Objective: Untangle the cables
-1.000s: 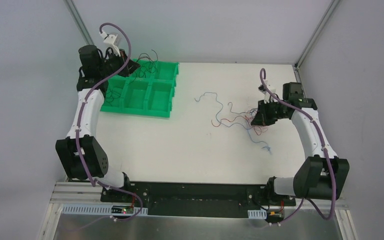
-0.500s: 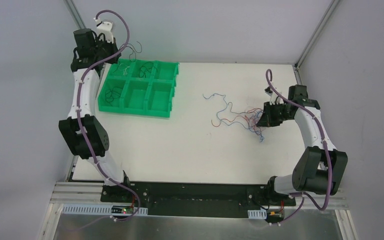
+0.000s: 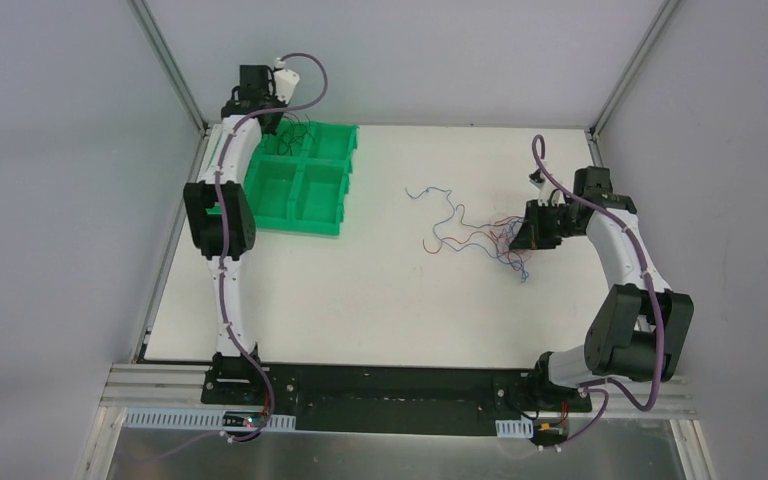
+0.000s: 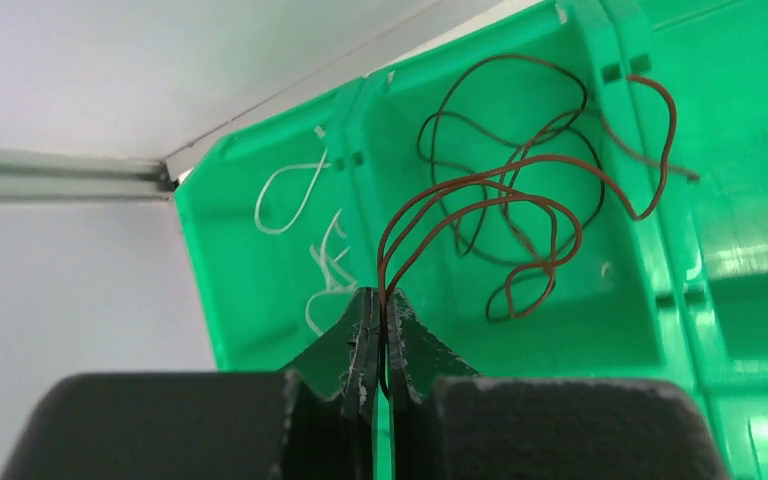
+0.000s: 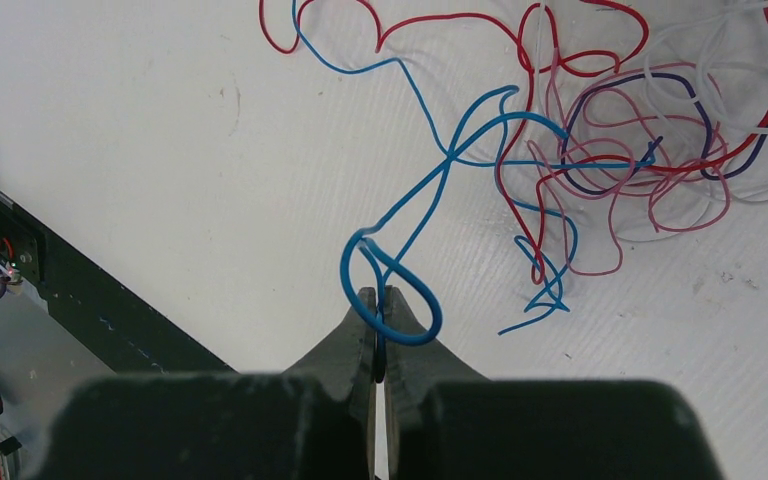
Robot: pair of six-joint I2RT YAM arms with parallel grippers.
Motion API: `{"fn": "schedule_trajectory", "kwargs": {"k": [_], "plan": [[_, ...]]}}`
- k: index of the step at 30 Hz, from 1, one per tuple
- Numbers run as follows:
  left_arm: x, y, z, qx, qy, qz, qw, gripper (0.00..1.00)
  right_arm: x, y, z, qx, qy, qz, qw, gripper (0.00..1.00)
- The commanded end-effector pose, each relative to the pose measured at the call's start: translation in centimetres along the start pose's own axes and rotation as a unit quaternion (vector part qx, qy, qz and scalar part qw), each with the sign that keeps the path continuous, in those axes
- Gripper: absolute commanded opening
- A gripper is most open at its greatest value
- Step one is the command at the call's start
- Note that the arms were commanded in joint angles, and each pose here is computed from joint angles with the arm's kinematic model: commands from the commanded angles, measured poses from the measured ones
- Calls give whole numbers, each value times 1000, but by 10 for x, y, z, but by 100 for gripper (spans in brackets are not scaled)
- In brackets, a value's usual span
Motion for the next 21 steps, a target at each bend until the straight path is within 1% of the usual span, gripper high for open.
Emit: {"fn": "schedule_trajectory", "kwargs": {"k": [1,4,7,8,10,11,13,15,17,20,21], "plan": [[-12,-22,-4,-56,-84,18,995,0,-18,7,7,-6,3,-20,1000,0],[-8,-42,-8,-68,-106,26,992,0,-17,8,8,-5,-1,-19,1000,0],[-5,-50,-13,-65,-107,29,992,0,-17,8,10,-5,-2,-19,1000,0],[-5,-49,-12,-65,-101,28,992,8,-17,8,10,-6,-2,-19,1000,0],[-10,-41,-11,-63,-92,21,994,29,-19,8,13,-10,-1,-21,1000,0],[-13,-34,-11,-58,-83,17,995,35,-20,7,15,-13,1,-23,1000,0],[-29,-11,-8,-48,-58,-8,997,43,-27,6,21,-21,8,-32,999,0],[-50,20,-3,-31,-24,-45,998,51,-36,4,30,-31,17,-44,998,0],[-69,52,-6,19,9,-90,996,62,-50,3,42,-45,27,-62,997,0],[-89,97,-14,74,46,-135,987,68,-77,3,70,-74,47,-89,992,0],[-92,116,-9,90,63,-149,983,69,-87,5,83,-86,56,-99,990,0]]}}
Point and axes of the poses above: each gripper's point midway between its finger pads, its own y axis back along the fingers, its own z axis along the line the jaws close on, x = y × z, the point moved 3 cm from there along y, back along the fingers, and after that the axes turned 5 degrees about y, right-handed, at the moved point
